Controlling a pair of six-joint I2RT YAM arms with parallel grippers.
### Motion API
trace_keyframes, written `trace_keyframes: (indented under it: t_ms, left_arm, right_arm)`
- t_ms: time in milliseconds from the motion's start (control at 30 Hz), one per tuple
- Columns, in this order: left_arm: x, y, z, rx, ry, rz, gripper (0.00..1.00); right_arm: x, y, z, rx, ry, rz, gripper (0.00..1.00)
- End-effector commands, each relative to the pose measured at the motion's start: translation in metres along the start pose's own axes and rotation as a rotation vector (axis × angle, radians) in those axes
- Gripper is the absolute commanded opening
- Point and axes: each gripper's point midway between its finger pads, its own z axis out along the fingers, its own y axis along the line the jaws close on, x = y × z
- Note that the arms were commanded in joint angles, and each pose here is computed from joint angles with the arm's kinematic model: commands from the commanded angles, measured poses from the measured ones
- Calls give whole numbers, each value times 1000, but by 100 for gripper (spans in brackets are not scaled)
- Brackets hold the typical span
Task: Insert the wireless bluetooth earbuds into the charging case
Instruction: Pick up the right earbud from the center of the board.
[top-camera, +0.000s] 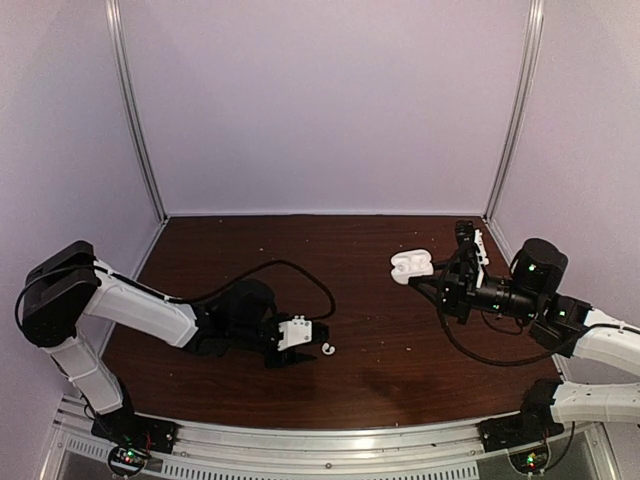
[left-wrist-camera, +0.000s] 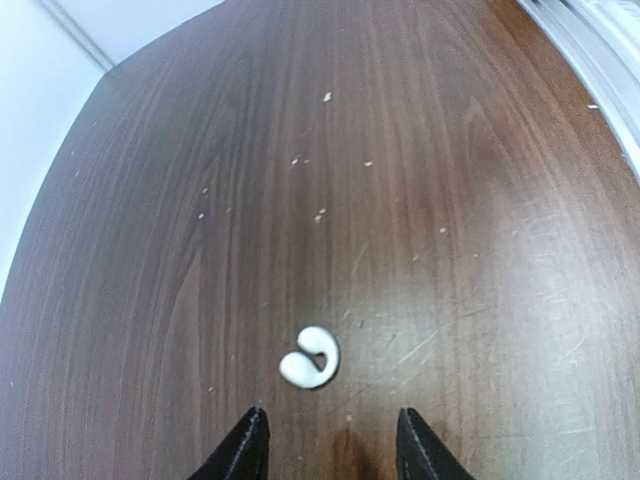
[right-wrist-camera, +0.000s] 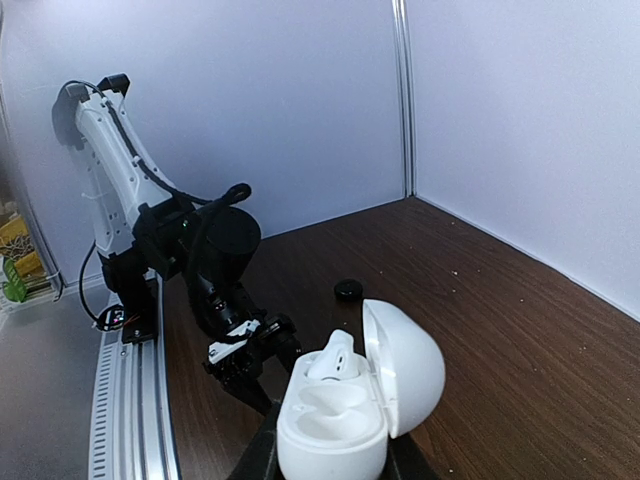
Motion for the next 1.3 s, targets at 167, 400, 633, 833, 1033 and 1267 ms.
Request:
trace_keyframes:
  t_ms: [167,400,633,833,1033,1267]
  left_arm:
    - [-7,-7,24,36,30,186,36]
    - [4,-5,42,67,91,236,35]
    - [20,-6,54,93,160,268,31]
    - [32,-5,64,101,206,271,30]
    - [35,-3,66,95,222,276,24]
    - [17,6,55,55,179,286,15]
  right_arm:
    - [-6,-1,0,1,-20,1,0]
    - [-6,-2,-1,14,-20,1,0]
    - [-5,-4,-3,25,-21,5,0]
    - [-6,-4,-3,29,-23,5,0]
    - [-7,-4,-5,34,-27,3,0]
    - [-6,-4,-4,33,-25,4,0]
